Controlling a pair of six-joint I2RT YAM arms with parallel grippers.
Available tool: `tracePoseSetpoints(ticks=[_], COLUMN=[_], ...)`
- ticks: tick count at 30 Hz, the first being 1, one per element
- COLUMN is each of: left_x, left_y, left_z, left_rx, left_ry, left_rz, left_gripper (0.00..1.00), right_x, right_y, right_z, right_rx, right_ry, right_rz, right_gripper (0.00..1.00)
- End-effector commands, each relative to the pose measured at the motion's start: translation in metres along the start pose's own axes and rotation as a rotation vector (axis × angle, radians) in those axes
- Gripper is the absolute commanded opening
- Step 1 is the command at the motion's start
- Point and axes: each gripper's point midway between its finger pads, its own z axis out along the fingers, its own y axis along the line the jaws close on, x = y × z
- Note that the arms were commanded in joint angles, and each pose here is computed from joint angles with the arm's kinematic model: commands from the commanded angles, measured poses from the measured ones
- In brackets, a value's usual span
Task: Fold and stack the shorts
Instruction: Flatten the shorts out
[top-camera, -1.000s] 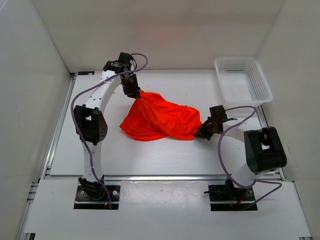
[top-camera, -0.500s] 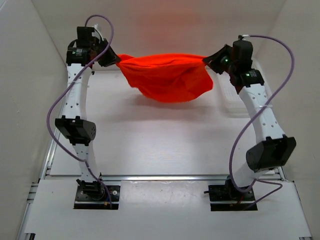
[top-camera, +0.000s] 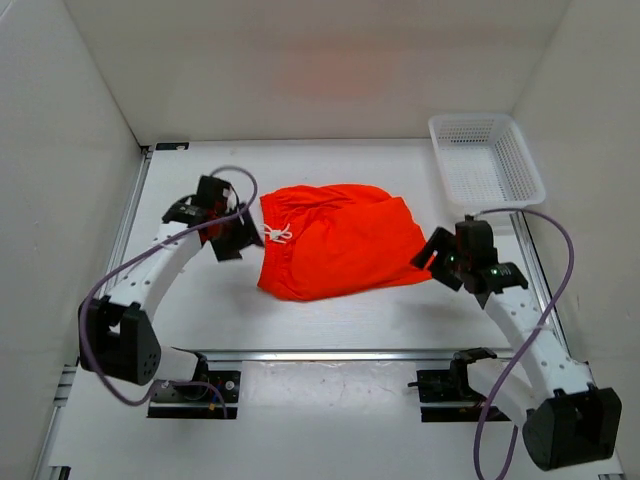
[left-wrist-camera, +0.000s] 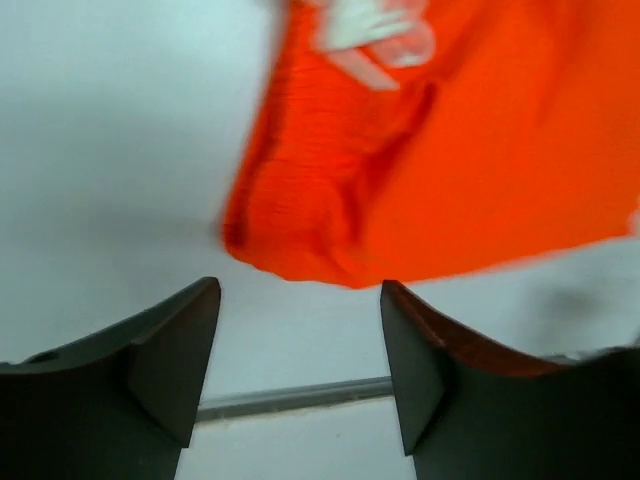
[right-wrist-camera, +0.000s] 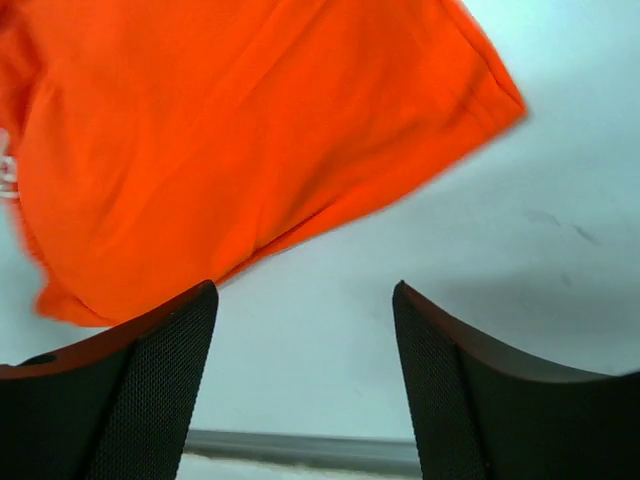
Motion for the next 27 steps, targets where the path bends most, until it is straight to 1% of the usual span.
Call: tracePoseSetpoints(ticks=[1,2,3,4,5,6,7,8,9,10,11,12,13,14,16,18,19,20,21,22,23,24,25,26,27], left_x=[0.039,0.042,0.047,0.047,0.050,0.060,0.067,0.079,0.091,0.101,0.115,0.130,0.134,0.140,0.150,0.155,0.158,0.163,0.162,0.166,0.166,0.162,0.157,0.157,0.154], left_y=[0.038,0.041,0.044,0.045,0.047,0.046,0.047,0.043,0.043,0.043,0.037,0.042,0.039,0.040,0.039,0.041,0.046,0.046,0.048,0.051,0.052,0.051,0.050,0.050,0.047], left_z=[0.024,0.023,0.022,0.019,0.020,0.022,0.025,0.029,0.033,0.038,0.038,0.042,0.045,0.050,0.057,0.066,0.074,0.078,0.081,0.087,0.089,0.092,0.093,0.093,0.093], left_rx=[-0.129,-0.138,-0.142,-0.143,-0.149,-0.136,-0.135,-0.130,-0.139,-0.155,-0.151,-0.181,-0.171,-0.179,-0.171,-0.176,-0.210,-0.216,-0.233,-0.255,-0.257,-0.265,-0.264,-0.264,-0.256], left_ry=[0.081,0.076,0.079,0.065,0.071,0.109,0.138,0.177,0.213,0.245,0.272,0.307,0.307,0.319,0.348,0.359,0.377,0.390,0.387,0.402,0.404,0.391,0.373,0.373,0.366], left_rz=[-0.082,-0.091,-0.105,-0.113,-0.127,-0.160,-0.177,-0.170,-0.182,-0.181,-0.160,-0.183,-0.183,-0.188,-0.207,-0.198,-0.200,-0.190,-0.188,-0.170,-0.170,-0.167,-0.152,-0.152,-0.151], left_gripper=[0.74,0.63,0.45,0.30,0.21,0.15,0.15,0.17,0.24,0.44,0.61,0.76,0.83,0.95,1.00,1.00,0.97,0.91,0.83,0.78,0.74,0.67,0.52,0.41,0.30], right_x=[0.008,0.015,0.017,0.016,0.021,0.026,0.030,0.033,0.035,0.040,0.047,0.048,0.053,0.057,0.068,0.076,0.081,0.083,0.084,0.091,0.091,0.092,0.096,0.100,0.097], right_y=[-0.020,-0.025,-0.027,-0.026,-0.030,-0.029,-0.030,-0.030,-0.030,-0.034,-0.037,-0.035,-0.036,-0.040,-0.043,-0.047,-0.045,-0.047,-0.046,-0.055,-0.054,-0.051,-0.051,-0.057,-0.052], right_z=[-0.025,-0.027,-0.028,-0.030,-0.029,-0.028,-0.023,-0.022,-0.020,-0.017,-0.014,-0.012,-0.011,-0.007,-0.004,0.001,0.004,0.006,0.008,0.010,0.012,0.015,0.018,0.021,0.027], right_rx=[0.047,0.061,0.068,0.068,0.086,0.083,0.091,0.091,0.092,0.105,0.113,0.104,0.104,0.113,0.112,0.123,0.114,0.113,0.107,0.135,0.125,0.100,0.096,0.105,0.074], right_ry=[-0.055,-0.039,-0.031,-0.031,-0.009,0.023,0.052,0.067,0.081,0.097,0.128,0.138,0.152,0.162,0.199,0.233,0.255,0.257,0.264,0.283,0.283,0.291,0.307,0.315,0.305], right_rz=[0.010,0.011,0.012,0.012,0.012,0.014,0.016,0.017,0.027,0.028,0.031,0.041,0.043,0.044,0.060,0.078,0.093,0.113,0.115,0.141,0.166,0.176,0.195,0.242,0.249], right_gripper=[0.74,0.70,0.63,0.61,0.61,0.60,0.61,0.63,0.67,0.73,0.76,0.79,0.80,0.80,0.81,0.81,0.81,0.82,0.82,0.82,0.82,0.82,0.82,0.82,0.82])
